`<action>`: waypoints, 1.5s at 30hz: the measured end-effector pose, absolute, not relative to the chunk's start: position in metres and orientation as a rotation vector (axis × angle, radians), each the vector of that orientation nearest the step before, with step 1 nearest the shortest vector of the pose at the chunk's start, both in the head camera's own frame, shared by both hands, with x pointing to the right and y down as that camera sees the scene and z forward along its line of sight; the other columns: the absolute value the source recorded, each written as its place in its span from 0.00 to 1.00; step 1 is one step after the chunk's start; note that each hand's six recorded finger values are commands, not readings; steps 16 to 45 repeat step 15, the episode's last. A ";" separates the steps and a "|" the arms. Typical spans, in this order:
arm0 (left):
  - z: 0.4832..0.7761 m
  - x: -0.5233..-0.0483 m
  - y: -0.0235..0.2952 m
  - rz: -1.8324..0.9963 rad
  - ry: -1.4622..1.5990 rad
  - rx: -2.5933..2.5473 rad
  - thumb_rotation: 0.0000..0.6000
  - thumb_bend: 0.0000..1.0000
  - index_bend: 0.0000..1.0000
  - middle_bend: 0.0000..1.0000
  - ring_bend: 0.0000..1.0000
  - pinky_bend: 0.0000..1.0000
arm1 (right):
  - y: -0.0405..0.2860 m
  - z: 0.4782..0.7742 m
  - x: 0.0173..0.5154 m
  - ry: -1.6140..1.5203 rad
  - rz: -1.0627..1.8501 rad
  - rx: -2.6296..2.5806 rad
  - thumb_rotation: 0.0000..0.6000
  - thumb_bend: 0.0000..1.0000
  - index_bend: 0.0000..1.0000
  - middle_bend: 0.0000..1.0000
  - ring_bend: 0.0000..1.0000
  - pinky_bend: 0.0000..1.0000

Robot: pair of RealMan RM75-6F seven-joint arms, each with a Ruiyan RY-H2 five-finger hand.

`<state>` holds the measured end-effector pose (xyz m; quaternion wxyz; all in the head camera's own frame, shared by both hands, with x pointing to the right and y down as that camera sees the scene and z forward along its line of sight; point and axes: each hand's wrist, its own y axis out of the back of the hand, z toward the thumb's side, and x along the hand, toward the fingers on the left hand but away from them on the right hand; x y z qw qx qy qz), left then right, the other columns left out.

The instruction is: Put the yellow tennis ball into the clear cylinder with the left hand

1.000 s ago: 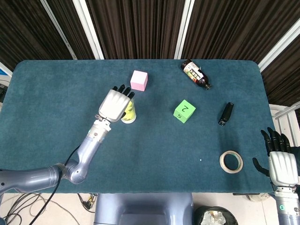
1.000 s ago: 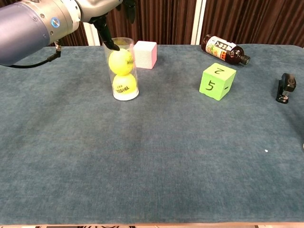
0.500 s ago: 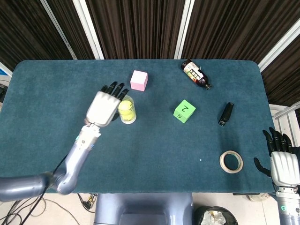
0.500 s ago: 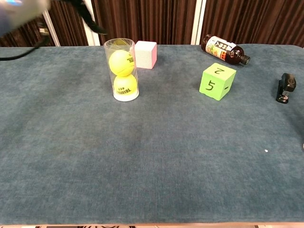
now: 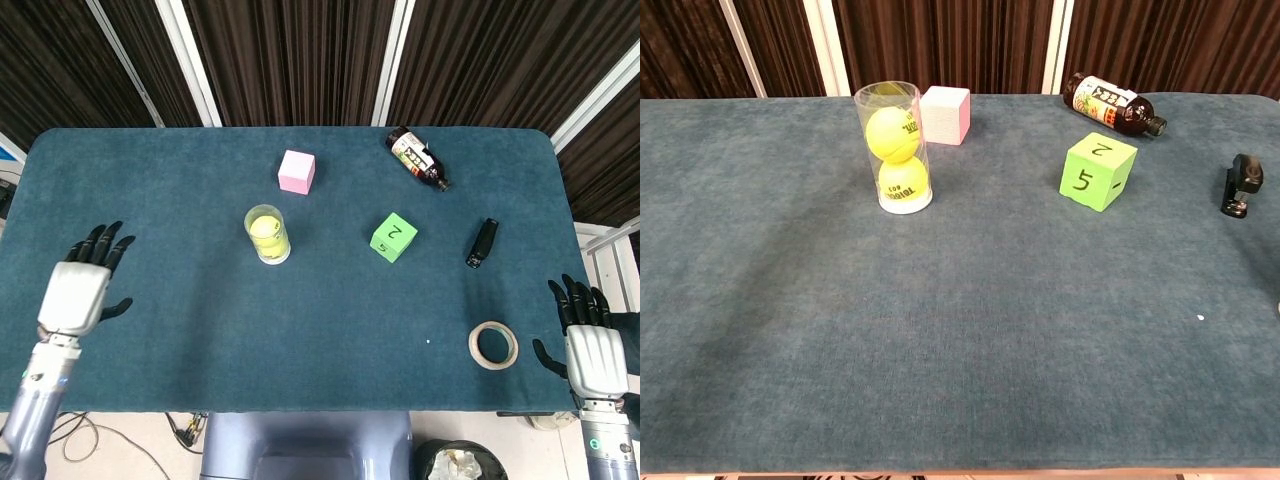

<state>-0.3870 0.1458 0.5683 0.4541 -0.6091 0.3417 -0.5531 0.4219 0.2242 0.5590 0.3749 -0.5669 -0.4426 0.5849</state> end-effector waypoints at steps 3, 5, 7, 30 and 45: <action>0.568 -0.411 0.165 -1.378 0.838 -1.504 1.00 0.05 0.17 0.03 0.03 0.21 | 0.224 0.558 0.422 -1.136 1.494 -1.451 1.00 0.35 0.09 0.00 0.00 0.00; 0.569 -0.423 0.176 -1.392 0.829 -1.503 1.00 0.05 0.17 0.03 0.02 0.19 | 0.223 0.557 0.422 -1.139 1.490 -1.451 1.00 0.35 0.09 0.00 0.00 0.00; 0.569 -0.432 0.184 -1.412 0.827 -1.501 1.00 0.05 0.17 0.03 0.00 0.15 | 0.223 0.557 0.423 -1.142 1.488 -1.451 1.00 0.35 0.09 0.00 0.00 0.00; 0.573 -0.442 0.187 -1.433 0.834 -1.504 1.00 0.05 0.17 0.02 0.00 0.11 | 0.223 0.554 0.423 -1.148 1.481 -1.451 1.00 0.35 0.09 0.00 0.00 0.00; 0.573 -0.442 0.187 -1.433 0.834 -1.504 1.00 0.05 0.17 0.02 0.00 0.11 | 0.223 0.554 0.423 -1.148 1.481 -1.451 1.00 0.35 0.09 0.00 0.00 0.00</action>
